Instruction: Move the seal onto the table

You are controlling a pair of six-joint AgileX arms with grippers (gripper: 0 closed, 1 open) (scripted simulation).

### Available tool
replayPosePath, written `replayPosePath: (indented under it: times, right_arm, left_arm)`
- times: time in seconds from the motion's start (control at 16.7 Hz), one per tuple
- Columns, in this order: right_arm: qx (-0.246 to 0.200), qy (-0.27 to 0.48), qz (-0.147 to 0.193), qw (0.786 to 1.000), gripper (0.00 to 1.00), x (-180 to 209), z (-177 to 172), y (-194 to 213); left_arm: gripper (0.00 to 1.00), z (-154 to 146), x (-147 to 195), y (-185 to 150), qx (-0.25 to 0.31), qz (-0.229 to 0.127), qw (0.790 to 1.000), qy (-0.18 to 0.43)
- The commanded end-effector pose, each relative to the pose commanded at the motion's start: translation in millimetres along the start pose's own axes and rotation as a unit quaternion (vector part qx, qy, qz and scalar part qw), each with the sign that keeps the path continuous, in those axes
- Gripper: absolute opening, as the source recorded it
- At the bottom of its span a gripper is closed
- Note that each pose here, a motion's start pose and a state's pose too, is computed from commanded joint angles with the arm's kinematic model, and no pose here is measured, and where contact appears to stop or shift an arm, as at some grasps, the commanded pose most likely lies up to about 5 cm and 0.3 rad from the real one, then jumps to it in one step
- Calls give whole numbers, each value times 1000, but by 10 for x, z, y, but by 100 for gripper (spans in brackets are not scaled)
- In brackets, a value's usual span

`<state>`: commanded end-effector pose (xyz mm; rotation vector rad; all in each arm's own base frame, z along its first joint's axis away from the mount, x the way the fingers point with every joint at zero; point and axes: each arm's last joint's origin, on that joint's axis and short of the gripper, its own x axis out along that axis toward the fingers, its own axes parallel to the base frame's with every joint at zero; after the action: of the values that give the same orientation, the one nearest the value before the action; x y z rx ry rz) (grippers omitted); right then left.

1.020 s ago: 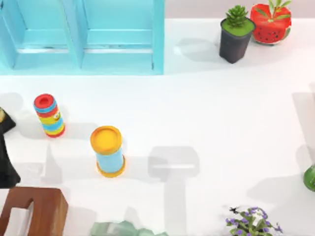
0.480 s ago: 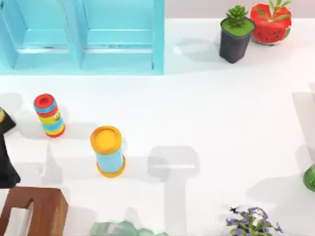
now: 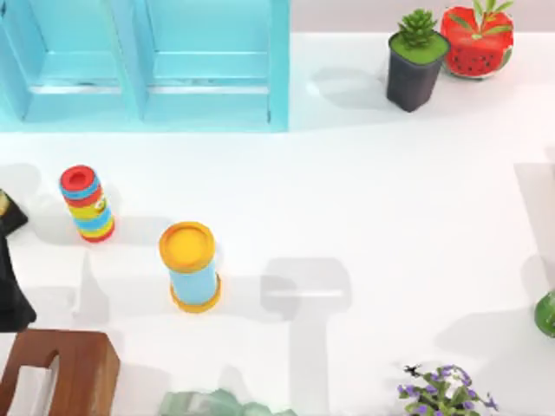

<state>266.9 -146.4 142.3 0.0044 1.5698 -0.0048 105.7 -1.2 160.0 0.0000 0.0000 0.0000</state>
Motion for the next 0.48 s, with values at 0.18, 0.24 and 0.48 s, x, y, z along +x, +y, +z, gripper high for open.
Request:
replayPosePath:
  times: [0.18, 0.24, 0.48]
  right_arm:
    - [0, 0, 0, 1000, 0, 0, 0, 0]
    - [0, 0, 0, 1000, 0, 0, 0, 0]
    - [0, 0, 0, 1000, 0, 0, 0, 0]
  left_arm:
    - [100, 0, 0, 0, 0, 0, 1000, 0]
    - [100, 0, 0, 0, 0, 0, 1000, 0]
    - [100, 0, 0, 0, 0, 0, 1000, 0]
